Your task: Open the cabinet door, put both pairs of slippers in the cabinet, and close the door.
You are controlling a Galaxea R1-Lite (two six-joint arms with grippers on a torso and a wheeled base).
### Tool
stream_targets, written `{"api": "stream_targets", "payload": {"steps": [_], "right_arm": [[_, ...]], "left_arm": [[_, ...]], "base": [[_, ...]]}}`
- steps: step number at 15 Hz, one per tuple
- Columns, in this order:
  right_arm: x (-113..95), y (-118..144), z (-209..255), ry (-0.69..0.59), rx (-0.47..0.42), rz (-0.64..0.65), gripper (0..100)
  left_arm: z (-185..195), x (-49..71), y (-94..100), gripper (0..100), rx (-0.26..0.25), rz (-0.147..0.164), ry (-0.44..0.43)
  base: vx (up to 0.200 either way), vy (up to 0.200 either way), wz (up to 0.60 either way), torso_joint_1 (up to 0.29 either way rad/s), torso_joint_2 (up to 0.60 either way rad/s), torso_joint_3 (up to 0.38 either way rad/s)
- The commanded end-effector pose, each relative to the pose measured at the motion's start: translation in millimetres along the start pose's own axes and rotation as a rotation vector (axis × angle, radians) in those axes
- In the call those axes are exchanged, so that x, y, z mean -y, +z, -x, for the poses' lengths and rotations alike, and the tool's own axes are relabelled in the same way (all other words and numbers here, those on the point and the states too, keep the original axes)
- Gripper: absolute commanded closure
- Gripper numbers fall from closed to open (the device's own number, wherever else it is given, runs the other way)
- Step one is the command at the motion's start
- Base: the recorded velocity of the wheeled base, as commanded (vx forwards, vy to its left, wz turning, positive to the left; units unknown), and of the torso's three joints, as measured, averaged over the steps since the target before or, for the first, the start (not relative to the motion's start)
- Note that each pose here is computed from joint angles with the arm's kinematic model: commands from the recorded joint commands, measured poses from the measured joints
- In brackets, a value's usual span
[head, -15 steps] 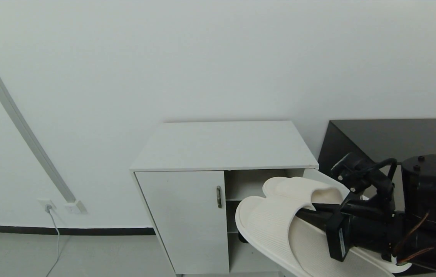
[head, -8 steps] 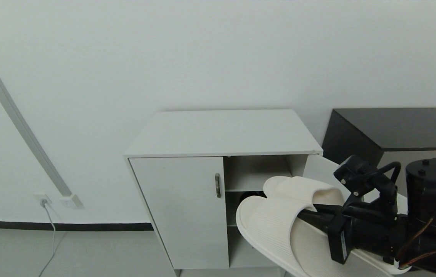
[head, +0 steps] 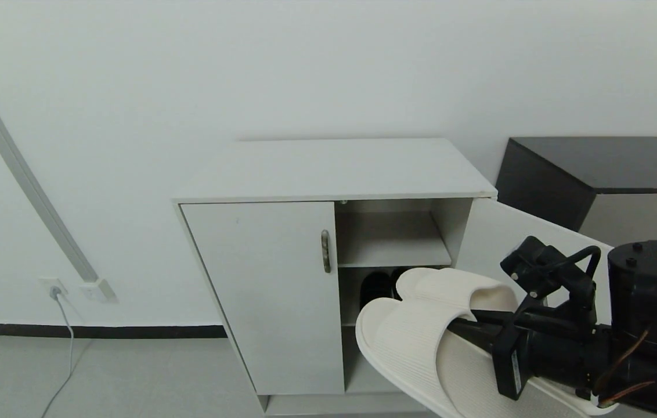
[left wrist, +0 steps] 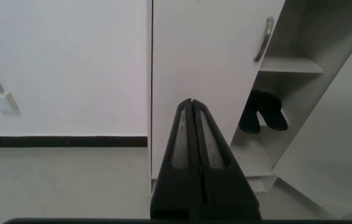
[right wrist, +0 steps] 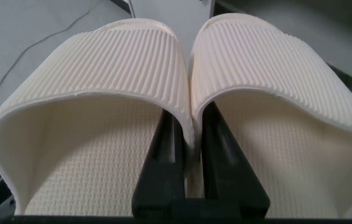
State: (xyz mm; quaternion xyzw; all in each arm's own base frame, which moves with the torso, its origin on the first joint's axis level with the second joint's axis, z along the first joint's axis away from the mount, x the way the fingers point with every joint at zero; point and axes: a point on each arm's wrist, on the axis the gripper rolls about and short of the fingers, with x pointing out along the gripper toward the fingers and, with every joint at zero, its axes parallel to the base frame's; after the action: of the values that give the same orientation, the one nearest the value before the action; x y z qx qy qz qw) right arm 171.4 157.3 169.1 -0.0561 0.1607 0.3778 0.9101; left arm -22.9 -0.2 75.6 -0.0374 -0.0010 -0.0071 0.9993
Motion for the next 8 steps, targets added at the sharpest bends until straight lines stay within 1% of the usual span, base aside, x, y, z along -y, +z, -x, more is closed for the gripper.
{"api": "stream_targets", "payload": {"steps": [1, 4, 8], "right_arm": [[0.0, -1.7, -2.3, 0.003, -0.009, -0.001, 100], [0.1, -3.0, -4.1, 0.002, -0.017, -0.001, 100], [0.6, -4.6, -6.6, 0.001, -0.023, -0.002, 100]], "left_arm": [[-0.1, 0.0, 0.1, 100, -0.001, 0.000, 0.000], [-0.1, 0.0, 0.1, 100, -0.001, 0.000, 0.000], [-0.1, 0.0, 0.1, 100, -0.001, 0.000, 0.000]], "base": [[0.000, 0.000, 0.00, -0.168, 0.50, 0.320], [0.000, 0.000, 0.00, -0.178, 0.50, 0.325], [0.000, 0.000, 0.00, -0.148, 0.48, 0.327]]}}
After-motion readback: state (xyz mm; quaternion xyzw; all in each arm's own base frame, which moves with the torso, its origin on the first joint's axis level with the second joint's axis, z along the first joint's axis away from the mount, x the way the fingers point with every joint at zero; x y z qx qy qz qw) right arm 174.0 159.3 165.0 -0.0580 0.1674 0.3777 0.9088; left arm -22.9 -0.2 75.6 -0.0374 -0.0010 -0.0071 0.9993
